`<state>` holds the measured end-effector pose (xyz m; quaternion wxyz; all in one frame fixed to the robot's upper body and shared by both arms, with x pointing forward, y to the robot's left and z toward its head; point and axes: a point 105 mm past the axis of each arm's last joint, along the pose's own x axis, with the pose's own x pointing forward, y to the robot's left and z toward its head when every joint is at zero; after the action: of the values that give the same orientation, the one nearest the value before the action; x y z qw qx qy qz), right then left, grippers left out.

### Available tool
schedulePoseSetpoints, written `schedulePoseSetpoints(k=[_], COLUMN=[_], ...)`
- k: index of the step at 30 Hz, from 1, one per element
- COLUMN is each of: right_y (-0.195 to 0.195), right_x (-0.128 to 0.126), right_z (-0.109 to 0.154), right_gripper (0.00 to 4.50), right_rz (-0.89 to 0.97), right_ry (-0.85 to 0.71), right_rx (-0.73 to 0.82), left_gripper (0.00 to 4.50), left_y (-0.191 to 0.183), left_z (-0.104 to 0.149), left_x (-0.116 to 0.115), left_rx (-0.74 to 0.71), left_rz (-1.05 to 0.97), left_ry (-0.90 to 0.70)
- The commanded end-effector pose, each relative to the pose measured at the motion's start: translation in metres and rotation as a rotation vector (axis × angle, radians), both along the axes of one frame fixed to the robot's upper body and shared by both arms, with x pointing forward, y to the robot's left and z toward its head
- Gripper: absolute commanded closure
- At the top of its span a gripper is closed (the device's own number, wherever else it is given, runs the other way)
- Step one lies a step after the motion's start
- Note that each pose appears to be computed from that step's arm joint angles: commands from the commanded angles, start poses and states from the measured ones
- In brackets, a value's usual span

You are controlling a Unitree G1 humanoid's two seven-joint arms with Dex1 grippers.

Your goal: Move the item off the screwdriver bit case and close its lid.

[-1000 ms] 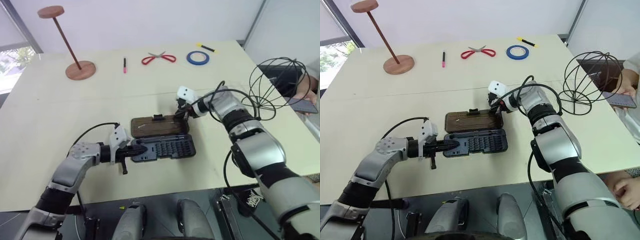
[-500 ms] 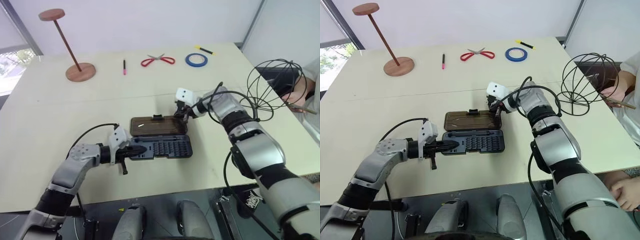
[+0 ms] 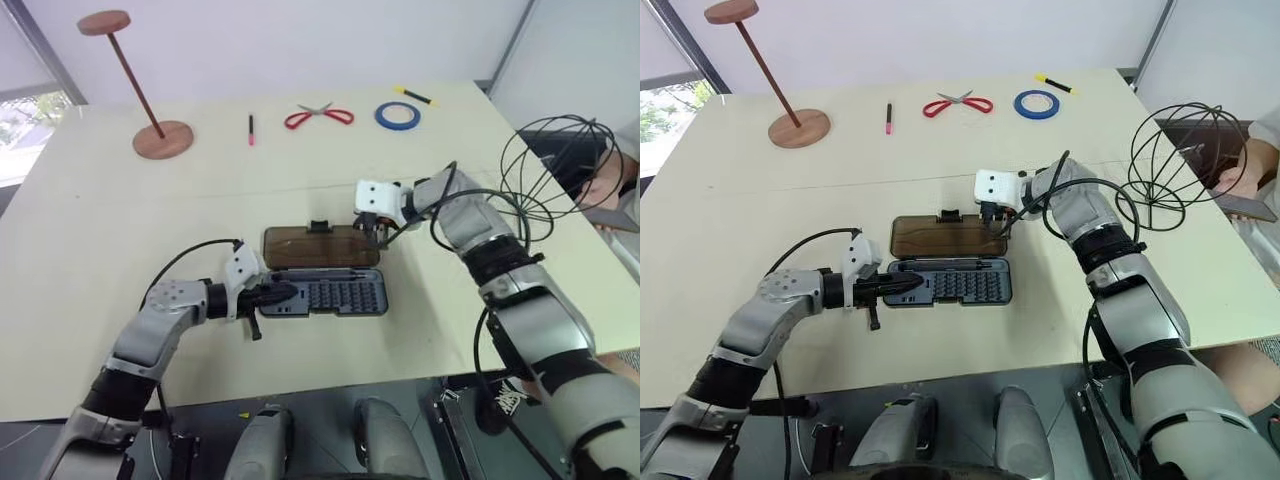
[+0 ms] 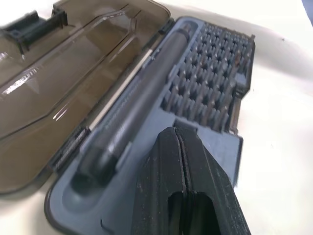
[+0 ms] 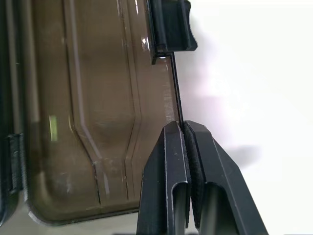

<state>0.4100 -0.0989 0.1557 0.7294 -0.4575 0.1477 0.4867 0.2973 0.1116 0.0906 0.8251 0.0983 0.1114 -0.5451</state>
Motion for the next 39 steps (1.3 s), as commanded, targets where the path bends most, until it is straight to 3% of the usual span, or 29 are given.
schedulePoseSetpoints(k=[1,3,10,16,21,29,34,39], right_y=[0.002,0.002,0.005,0.013,0.013,0.017,0.018,0.008], right_x=[-0.005,-0.009,-0.027,-0.056,-0.060,-0.063,-0.062,-0.040], right_z=[0.030,0.035,0.066,0.049,0.048,0.044,0.032,0.025], right_gripper=[4.47,4.47,4.47,4.47,4.47,4.47,4.47,4.47], right_rz=[0.009,0.011,0.059,0.079,0.025,0.036,0.013,-0.102], right_ry=[-0.075,-0.092,-0.405,-0.481,-0.507,-0.499,-0.397,-0.190], right_rx=[0.039,0.045,0.015,0.068,0.108,0.095,0.146,0.223], left_gripper=[4.50,4.50,4.50,4.50,4.50,4.50,4.50,4.50], left_y=[0.000,0.000,0.003,0.008,0.005,-0.009,-0.009,0.001], left_z=[0.001,0.001,-0.001,0.002,0.022,0.071,0.068,0.052], left_x=[0.002,0.003,0.004,0.009,0.015,0.021,0.019,0.016], left_rx=[0.010,0.009,0.003,-0.010,-0.050,-0.166,-0.154,-0.116], left_rz=[0.001,0.001,0.018,0.046,0.047,0.030,0.028,0.045], left_ry=[-0.011,-0.012,-0.013,-0.019,-0.058,-0.129,-0.120,-0.082])
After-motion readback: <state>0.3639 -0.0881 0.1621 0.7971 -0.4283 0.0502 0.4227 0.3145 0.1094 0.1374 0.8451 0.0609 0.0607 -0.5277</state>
